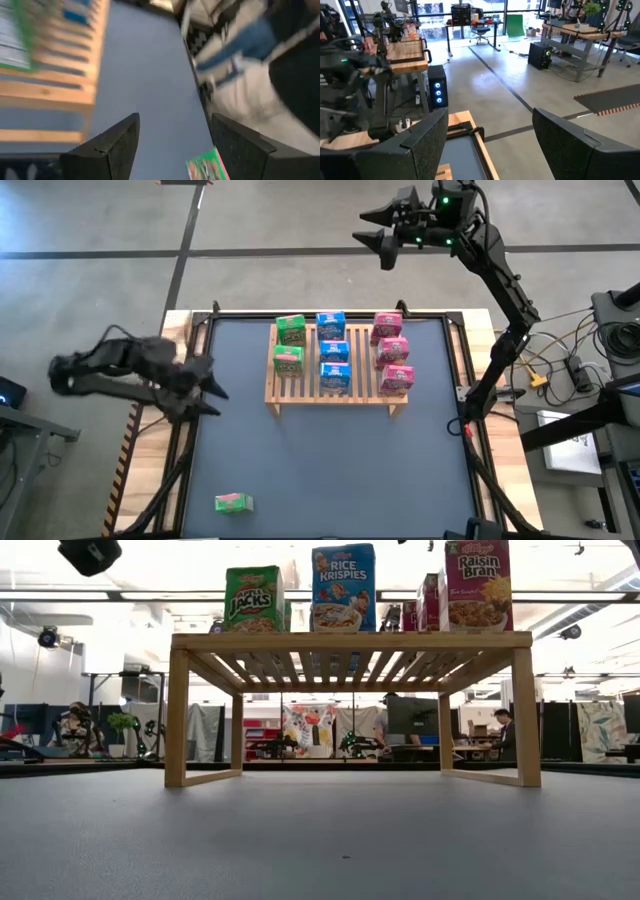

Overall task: Stack cereal on shelf
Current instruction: Put the green cereal box on the shelf

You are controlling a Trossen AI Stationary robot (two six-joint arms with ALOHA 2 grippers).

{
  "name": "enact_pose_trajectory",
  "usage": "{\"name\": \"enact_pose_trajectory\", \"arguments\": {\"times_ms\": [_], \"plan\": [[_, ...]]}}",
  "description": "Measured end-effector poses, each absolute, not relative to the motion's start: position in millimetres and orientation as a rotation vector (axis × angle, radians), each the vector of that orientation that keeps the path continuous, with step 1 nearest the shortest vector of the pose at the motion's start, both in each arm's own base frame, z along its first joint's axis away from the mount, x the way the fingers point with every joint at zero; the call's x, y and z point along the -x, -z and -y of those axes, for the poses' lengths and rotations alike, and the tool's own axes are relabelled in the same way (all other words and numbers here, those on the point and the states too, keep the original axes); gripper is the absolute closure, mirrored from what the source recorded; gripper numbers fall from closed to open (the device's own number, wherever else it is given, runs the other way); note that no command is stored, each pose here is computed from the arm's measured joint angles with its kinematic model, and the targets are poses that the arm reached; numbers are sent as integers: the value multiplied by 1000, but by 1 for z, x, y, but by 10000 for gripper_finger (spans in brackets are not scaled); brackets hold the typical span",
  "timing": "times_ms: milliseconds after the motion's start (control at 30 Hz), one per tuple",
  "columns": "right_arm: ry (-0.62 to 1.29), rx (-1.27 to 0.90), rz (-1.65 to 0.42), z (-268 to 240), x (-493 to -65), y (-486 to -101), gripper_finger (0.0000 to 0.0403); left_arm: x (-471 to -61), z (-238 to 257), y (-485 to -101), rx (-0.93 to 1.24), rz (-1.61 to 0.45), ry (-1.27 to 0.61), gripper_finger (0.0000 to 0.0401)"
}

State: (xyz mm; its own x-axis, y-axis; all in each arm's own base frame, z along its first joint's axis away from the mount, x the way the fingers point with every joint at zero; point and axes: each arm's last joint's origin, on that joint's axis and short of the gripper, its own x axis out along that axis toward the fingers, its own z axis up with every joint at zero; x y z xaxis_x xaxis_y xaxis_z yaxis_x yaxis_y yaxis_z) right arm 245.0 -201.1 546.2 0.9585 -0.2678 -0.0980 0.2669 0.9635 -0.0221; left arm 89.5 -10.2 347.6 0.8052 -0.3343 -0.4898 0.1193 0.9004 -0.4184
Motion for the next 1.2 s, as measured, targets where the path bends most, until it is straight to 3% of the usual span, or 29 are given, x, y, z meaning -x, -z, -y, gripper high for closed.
{"name": "enact_pose_trajectory", "arguments": {"times_ms": [233,467,633,900,1200], "plan": [[254,15,-137,200,-244,-543,126,-126,74,-338,293,-829,388,175],[237,57,-141,198,-243,-543,126,-147,130,-350,274,-870,358,175],[237,65,-140,198,-243,-544,126,-171,170,-334,241,-995,368,170],[212,86,-129,193,-238,-548,126,-186,220,-302,305,-1120,358,113],[210,121,-126,191,-235,-550,126,-181,229,-268,407,-1210,169,55]]}}
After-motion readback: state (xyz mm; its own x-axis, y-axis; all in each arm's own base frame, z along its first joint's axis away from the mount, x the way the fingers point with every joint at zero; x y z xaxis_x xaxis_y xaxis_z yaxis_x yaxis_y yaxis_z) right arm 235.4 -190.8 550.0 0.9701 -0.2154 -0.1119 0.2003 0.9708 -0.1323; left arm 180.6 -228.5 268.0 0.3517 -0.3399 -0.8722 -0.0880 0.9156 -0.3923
